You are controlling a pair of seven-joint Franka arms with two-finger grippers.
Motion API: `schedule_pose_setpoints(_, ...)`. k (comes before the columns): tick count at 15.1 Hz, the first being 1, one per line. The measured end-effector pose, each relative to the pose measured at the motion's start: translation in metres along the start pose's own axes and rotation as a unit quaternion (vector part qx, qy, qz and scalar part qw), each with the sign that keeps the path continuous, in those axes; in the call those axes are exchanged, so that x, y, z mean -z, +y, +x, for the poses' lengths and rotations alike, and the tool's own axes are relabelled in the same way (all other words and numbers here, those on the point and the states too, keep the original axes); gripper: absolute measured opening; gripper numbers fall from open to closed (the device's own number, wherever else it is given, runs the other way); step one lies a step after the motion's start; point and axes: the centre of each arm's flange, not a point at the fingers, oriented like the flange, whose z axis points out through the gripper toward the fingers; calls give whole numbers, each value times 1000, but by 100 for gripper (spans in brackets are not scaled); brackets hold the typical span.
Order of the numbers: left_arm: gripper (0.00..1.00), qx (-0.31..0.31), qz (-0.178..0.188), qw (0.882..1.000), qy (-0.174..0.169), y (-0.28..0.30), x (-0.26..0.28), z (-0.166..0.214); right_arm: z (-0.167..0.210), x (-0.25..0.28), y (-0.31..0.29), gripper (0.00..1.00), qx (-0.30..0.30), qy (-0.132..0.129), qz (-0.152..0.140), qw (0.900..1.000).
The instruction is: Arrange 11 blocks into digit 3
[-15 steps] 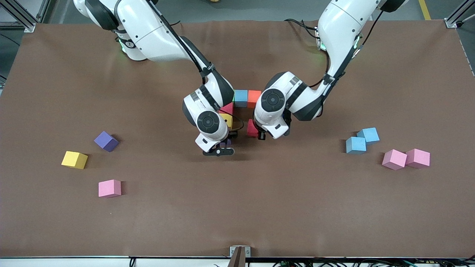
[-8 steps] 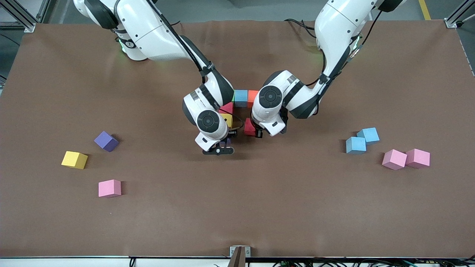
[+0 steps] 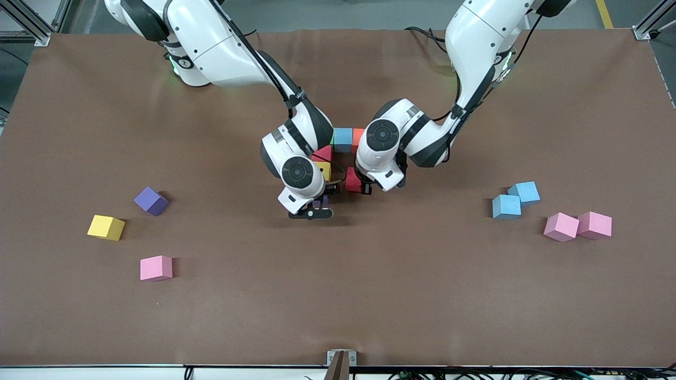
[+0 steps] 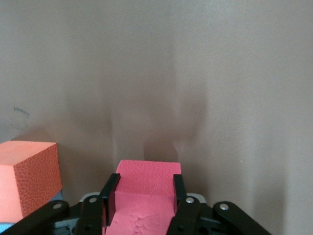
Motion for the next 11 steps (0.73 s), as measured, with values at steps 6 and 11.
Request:
schedule_pose_setpoints(6, 48, 6, -18, 1000, -16, 2, 3, -5, 13, 64, -2, 100, -10, 2, 17, 1000)
schedule_pose_setpoints(11, 48, 18, -22, 999, -23, -7, -11, -22, 42, 139, 66, 100, -49, 7, 33, 998)
